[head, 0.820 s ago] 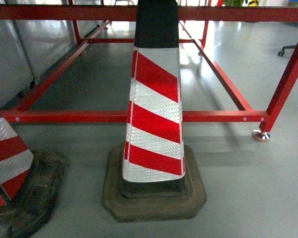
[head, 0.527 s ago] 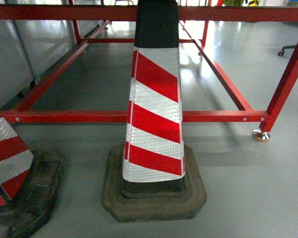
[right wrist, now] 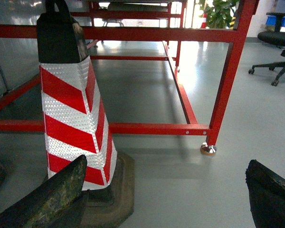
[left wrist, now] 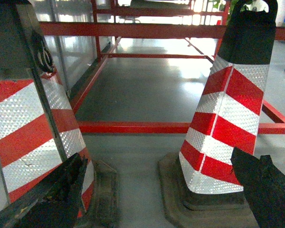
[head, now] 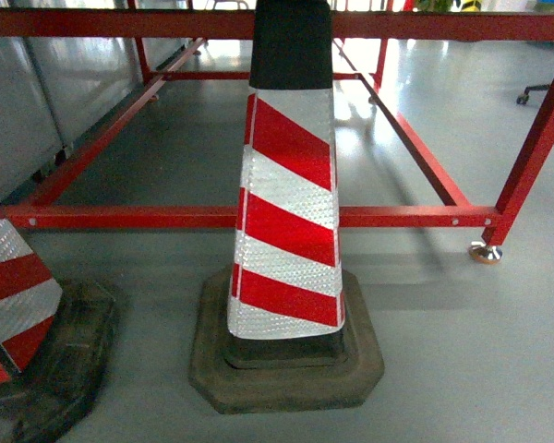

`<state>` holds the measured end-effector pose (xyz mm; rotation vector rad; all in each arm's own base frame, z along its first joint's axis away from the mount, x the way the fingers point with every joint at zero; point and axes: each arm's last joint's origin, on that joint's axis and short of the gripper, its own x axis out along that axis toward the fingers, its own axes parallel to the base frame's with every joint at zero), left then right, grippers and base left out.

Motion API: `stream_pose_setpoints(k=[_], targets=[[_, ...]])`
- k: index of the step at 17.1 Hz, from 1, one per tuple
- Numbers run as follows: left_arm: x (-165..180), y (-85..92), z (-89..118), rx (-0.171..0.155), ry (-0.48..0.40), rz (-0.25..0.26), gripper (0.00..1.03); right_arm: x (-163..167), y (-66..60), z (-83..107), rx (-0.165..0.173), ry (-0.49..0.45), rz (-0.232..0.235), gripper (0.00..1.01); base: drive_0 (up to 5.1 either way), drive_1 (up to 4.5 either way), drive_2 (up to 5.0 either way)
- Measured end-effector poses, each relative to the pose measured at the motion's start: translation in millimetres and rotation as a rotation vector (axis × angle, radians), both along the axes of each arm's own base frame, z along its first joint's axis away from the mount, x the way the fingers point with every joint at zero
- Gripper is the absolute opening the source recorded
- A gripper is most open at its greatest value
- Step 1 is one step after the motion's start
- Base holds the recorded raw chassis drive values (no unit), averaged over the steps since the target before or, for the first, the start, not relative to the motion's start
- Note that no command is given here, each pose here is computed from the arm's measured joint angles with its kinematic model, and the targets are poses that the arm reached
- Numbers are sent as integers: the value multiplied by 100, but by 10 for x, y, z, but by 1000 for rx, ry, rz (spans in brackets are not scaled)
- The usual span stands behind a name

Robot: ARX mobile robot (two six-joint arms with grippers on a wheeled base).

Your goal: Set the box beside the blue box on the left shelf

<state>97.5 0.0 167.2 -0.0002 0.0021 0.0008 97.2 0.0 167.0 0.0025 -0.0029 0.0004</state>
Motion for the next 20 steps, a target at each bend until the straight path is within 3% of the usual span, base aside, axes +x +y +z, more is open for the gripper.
stream_pose_setpoints(k=[20], targets=[[0, 0, 0, 1, 0, -1, 98, 0, 0, -1, 0, 1, -1, 98, 0, 0, 0]])
